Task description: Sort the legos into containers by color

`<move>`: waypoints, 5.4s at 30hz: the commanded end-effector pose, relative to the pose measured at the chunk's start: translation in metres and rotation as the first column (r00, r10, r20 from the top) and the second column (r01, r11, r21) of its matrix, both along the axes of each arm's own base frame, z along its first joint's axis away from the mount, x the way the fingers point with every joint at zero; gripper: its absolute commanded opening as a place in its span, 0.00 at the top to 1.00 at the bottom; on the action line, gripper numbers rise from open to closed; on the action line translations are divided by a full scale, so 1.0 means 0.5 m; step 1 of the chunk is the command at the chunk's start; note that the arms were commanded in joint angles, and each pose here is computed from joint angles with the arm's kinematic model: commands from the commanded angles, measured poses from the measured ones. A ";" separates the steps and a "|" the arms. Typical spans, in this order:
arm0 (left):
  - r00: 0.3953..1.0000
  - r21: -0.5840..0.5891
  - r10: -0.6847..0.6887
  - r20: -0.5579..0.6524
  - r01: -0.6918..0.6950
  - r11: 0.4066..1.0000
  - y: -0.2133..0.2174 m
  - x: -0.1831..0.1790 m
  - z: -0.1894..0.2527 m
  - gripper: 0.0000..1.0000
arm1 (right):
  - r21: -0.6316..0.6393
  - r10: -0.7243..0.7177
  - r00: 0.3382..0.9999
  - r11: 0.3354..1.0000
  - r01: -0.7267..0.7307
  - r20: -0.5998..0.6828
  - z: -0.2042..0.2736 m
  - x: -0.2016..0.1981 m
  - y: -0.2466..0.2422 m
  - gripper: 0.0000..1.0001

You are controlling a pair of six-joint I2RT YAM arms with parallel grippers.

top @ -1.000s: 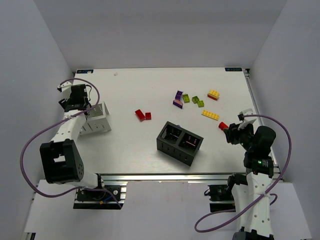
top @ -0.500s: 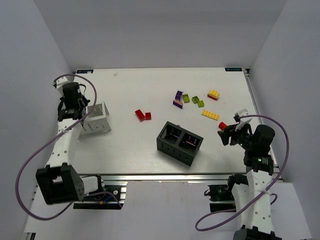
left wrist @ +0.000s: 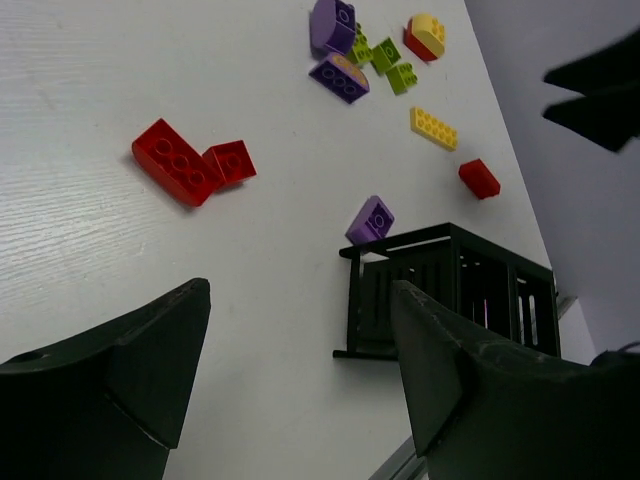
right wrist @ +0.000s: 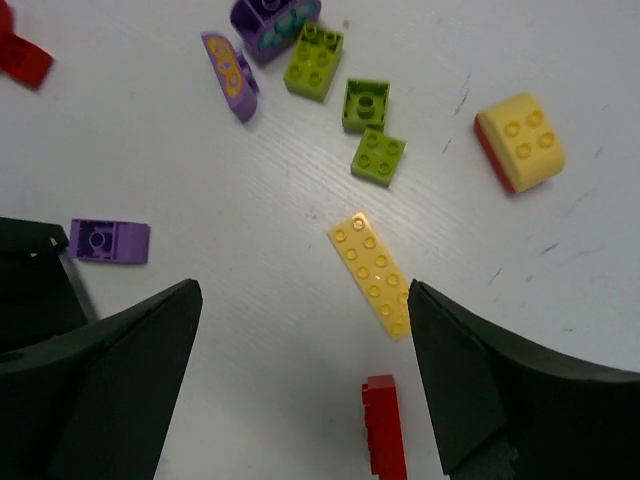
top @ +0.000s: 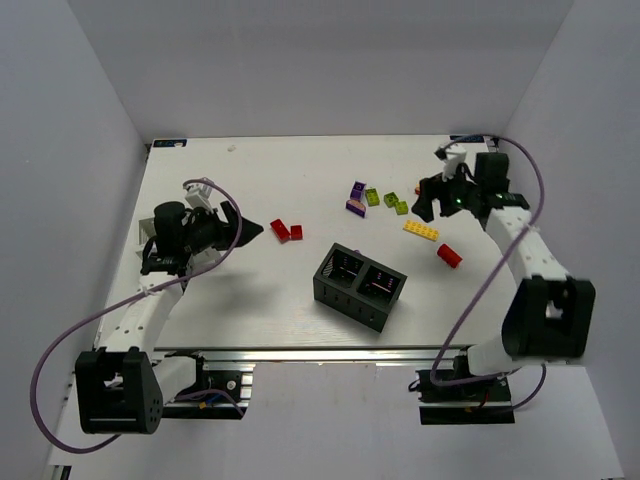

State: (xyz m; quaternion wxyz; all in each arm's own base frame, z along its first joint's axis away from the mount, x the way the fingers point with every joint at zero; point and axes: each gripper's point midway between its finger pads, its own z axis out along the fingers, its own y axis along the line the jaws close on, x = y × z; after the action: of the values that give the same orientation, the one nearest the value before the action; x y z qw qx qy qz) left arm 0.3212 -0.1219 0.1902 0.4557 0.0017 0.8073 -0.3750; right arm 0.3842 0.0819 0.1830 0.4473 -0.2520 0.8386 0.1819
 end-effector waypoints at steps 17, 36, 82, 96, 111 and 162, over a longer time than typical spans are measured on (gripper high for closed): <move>0.975 0.059 -0.061 0.214 0.050 0.997 -0.014 -0.037 0.106 0.17 | -0.271 -0.197 0.956 0.953 0.135 -0.217 -0.226 0.220 0.043 0.30; 0.975 0.061 -0.059 0.215 0.047 0.997 -0.013 -0.038 0.106 0.17 | -0.298 -0.168 0.949 0.951 0.085 -0.266 -0.310 0.242 0.054 0.47; 0.965 -0.199 -0.263 -0.020 0.254 0.946 -0.209 -0.059 0.193 0.16 | -0.243 0.789 0.531 0.606 -0.758 0.310 0.195 -0.227 0.567 0.96; 0.961 -0.153 -0.264 -0.087 0.249 0.956 -0.243 -0.056 0.157 0.51 | -0.219 0.749 0.579 0.654 -0.724 0.323 0.204 -0.225 0.611 0.96; 0.999 0.012 0.035 -0.035 -0.034 0.999 -0.162 0.016 0.200 1.00 | -0.239 0.650 0.678 0.758 -0.607 0.343 0.200 -0.190 0.563 0.11; 0.642 0.371 0.761 0.091 -0.731 0.572 0.352 0.109 0.125 1.00 | -0.027 0.063 0.989 0.998 -0.060 0.135 0.103 0.106 0.166 0.75</move>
State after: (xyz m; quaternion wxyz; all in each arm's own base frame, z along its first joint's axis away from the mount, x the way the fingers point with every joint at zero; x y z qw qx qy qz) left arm 0.3616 0.1037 0.2068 0.4456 -0.3346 0.8152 0.1580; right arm 0.4034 0.1756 0.2225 0.4812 -0.3232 0.7934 0.1860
